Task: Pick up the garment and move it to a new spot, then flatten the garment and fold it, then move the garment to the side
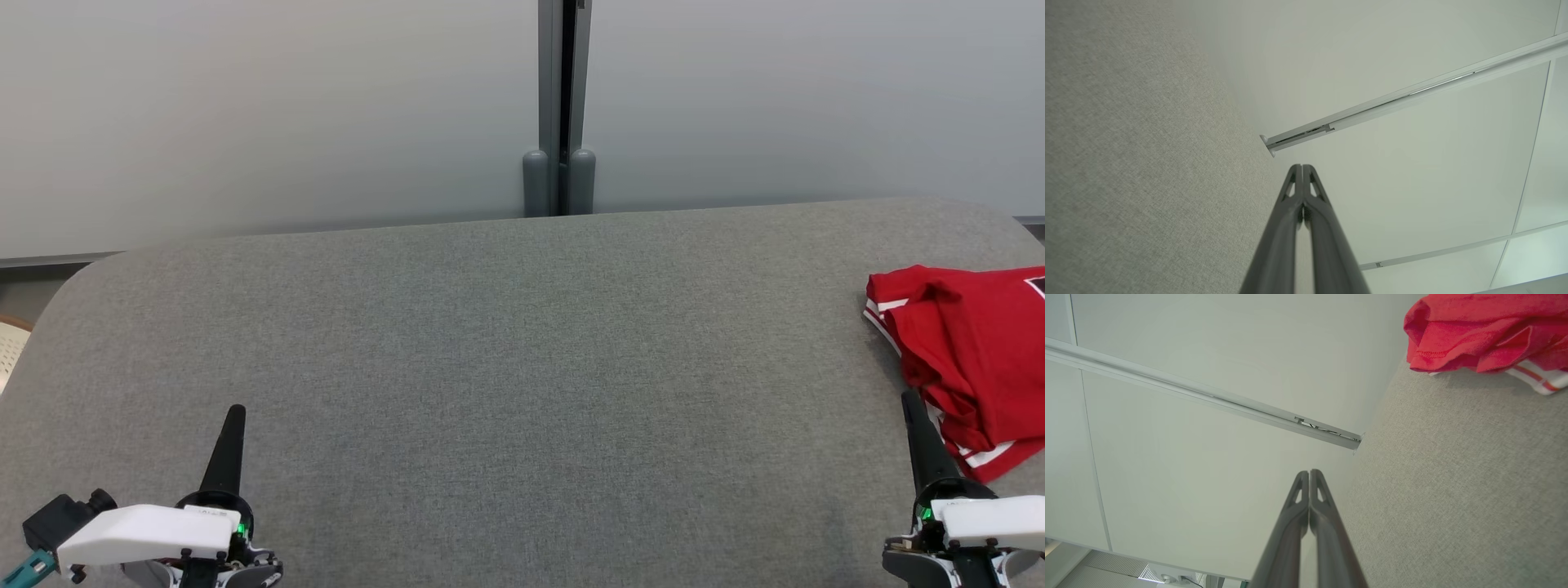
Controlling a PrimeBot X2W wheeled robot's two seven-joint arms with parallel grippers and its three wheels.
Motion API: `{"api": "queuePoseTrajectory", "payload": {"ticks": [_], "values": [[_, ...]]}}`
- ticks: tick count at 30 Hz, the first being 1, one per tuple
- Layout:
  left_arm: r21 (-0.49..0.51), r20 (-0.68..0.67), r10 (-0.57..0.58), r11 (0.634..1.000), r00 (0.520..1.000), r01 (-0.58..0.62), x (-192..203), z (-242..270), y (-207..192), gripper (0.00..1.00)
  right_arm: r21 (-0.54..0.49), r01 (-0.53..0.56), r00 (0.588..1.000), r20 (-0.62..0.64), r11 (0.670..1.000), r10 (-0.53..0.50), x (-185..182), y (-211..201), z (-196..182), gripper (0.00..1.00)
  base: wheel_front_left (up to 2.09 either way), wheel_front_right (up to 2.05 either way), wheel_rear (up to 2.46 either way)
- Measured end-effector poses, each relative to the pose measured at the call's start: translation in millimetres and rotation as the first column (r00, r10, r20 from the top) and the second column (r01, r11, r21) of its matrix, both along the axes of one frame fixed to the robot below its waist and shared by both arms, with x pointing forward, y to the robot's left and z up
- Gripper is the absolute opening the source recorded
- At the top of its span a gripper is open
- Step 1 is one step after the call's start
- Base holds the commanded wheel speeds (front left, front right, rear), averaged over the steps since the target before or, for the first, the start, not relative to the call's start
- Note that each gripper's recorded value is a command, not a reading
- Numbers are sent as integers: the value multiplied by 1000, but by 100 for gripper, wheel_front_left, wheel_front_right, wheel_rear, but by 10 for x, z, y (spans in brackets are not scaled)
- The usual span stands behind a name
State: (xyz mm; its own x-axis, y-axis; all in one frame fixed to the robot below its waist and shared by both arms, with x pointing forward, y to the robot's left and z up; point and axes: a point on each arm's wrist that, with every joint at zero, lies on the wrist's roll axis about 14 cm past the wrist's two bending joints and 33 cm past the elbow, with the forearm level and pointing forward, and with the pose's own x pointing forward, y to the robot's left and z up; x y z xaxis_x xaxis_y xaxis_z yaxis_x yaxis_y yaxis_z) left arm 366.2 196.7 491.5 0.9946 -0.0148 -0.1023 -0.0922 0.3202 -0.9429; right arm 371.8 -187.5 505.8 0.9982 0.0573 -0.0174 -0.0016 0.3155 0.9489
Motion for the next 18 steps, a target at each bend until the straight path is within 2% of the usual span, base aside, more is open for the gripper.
{"api": "queuePoseTrajectory", "payload": {"ticks": [18], "values": [[-154, 35, 18, 988, 999, -12, 95, 51, 8, 0, 149, 29, 1000, -2, 988, -29, 80, -59, 5, 0, 0, 0, 0]]}}
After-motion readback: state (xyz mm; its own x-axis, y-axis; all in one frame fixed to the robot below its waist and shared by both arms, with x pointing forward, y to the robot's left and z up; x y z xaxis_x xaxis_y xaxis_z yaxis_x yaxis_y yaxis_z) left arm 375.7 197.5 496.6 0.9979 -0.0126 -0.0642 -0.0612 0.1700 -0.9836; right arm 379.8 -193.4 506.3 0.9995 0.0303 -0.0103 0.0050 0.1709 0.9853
